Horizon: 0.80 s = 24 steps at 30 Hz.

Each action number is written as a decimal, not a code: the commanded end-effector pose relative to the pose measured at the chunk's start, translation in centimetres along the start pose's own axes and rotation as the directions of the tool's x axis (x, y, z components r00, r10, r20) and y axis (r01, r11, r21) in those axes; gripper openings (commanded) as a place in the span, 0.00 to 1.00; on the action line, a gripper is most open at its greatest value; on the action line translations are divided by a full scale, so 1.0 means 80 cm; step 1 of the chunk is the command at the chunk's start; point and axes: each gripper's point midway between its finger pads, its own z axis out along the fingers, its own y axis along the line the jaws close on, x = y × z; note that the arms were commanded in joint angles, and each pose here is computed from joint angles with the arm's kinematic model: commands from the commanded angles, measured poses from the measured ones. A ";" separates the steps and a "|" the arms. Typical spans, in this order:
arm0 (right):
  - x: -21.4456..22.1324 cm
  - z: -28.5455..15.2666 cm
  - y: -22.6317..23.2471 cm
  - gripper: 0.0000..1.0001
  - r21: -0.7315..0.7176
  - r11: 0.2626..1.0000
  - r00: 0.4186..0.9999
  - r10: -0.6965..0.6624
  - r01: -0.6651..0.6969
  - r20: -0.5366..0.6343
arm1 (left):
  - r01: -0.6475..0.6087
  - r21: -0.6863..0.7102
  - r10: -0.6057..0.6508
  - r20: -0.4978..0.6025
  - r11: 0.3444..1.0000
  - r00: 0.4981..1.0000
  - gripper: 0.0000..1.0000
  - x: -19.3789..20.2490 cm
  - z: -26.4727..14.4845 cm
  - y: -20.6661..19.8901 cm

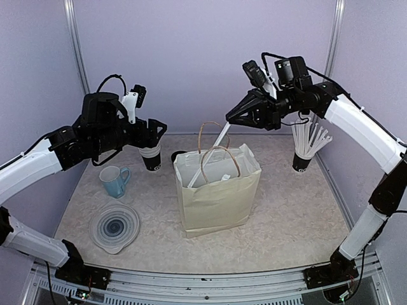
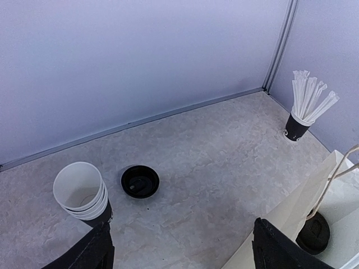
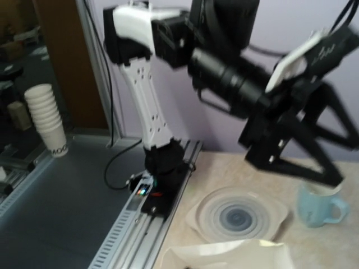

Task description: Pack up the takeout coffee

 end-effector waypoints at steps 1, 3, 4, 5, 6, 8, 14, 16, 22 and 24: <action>0.021 0.015 -0.020 0.21 0.055 0.998 0.998 0.016 -0.013 -0.058 | 0.004 -0.027 -0.004 0.020 1.000 1.000 0.84 -0.006 -0.013 0.010; 0.032 0.014 -0.027 0.36 0.078 0.997 0.996 0.023 -0.017 -0.088 | -0.002 -0.031 0.003 0.020 1.000 1.000 0.84 -0.006 -0.015 0.012; 0.035 0.013 -0.028 0.41 0.088 0.996 0.994 0.021 -0.012 -0.103 | -0.007 -0.036 0.008 0.020 0.999 1.000 0.84 -0.007 -0.016 0.013; 0.035 0.009 -0.030 0.43 0.104 0.995 0.993 0.015 -0.003 -0.115 | -0.012 -0.043 0.013 0.019 0.999 1.000 0.84 -0.006 -0.016 0.015; 0.033 0.003 -0.031 0.45 0.120 0.993 0.993 0.010 0.005 -0.121 | -0.016 -0.048 0.017 0.019 0.999 1.000 0.84 -0.006 -0.017 0.016; 0.029 -0.016 -0.036 0.49 0.163 0.986 0.993 -0.001 0.021 -0.120 | -0.020 -0.063 0.022 0.023 0.998 1.000 0.84 -0.008 -0.018 0.021; 0.035 -0.124 -0.081 0.66 0.497 0.866 0.993 0.014 0.045 -0.114 | -0.032 -0.127 0.036 0.030 0.991 0.999 0.88 -0.011 -0.019 0.040; 0.051 -0.185 -0.111 0.94 0.684 0.730 0.994 0.085 -0.013 -0.071 | -0.034 -0.176 0.040 0.031 0.984 0.999 0.90 -0.011 -0.020 0.051; 0.084 -0.326 -0.137 1.00 0.953 0.297 0.993 0.116 -0.065 0.031 | 0.037 -0.399 -0.011 0.069 0.916 0.998 0.99 -0.010 -0.027 0.127; 0.082 -0.355 -0.131 1.00 0.988 0.144 0.997 0.061 -0.053 0.044 | 0.068 -0.407 -0.039 0.078 0.911 0.996 0.99 -0.010 -0.027 0.142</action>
